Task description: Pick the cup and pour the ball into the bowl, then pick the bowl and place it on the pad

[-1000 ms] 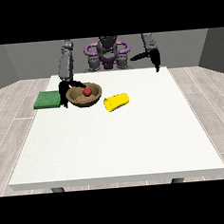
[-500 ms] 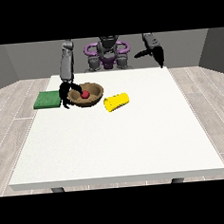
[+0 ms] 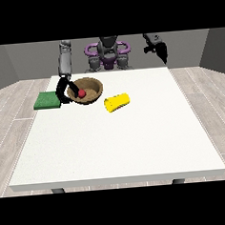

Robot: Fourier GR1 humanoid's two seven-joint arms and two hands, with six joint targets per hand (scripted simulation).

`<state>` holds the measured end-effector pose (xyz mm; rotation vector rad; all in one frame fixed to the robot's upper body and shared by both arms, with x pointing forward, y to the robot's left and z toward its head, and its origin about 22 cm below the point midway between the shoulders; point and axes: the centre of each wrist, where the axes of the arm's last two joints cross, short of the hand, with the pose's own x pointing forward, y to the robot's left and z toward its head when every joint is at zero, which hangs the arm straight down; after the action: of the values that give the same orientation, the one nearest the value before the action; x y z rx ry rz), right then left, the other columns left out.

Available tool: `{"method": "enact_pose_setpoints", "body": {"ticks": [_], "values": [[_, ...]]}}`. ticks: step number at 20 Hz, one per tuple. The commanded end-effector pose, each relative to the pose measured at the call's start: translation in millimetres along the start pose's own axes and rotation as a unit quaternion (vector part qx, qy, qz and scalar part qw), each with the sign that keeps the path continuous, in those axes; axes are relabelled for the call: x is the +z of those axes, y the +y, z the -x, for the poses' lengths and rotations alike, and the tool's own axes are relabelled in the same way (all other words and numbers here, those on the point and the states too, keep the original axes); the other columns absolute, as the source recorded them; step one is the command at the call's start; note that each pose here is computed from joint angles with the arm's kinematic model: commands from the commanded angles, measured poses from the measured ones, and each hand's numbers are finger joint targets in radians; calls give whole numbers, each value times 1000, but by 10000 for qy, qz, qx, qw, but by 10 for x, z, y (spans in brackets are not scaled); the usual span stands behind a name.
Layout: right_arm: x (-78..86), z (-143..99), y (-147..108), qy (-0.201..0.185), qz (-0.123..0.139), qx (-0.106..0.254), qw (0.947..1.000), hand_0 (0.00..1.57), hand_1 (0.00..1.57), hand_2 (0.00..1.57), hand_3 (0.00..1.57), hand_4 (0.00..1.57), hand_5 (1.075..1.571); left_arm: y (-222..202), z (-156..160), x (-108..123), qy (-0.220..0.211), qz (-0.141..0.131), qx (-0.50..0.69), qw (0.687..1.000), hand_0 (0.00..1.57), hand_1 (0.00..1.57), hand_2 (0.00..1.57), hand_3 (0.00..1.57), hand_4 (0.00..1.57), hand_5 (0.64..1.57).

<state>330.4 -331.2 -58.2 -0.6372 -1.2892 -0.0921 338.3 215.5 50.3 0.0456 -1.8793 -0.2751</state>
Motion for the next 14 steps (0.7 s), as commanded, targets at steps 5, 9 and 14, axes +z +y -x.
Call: {"method": "enact_pose_setpoints", "body": {"ticks": [5, 9, 14], "values": [[-260, -877, 107, 665, -474, 631, 9947, 1571, 1571, 1571, 874, 798, 1564, 398, 566, 415, 914, -541, 98, 9943, 0, 0, 0, 0, 1003, 1407], [-288, -815, -158, 763, -759, 472, 9931, 1571, 1571, 1571, 716, 799, 1569, 545, 641, 520, 1121, -996, -49, 9887, 0, 0, 0, 0, 997, 1410], [-323, -1017, -207, 624, -530, 182, 9965, 1571, 1571, 1571, 750, 787, 1570, 508, 547, 391, 610, -870, -42, 9943, 0, 0, 0, 0, 1024, 1431]]}}
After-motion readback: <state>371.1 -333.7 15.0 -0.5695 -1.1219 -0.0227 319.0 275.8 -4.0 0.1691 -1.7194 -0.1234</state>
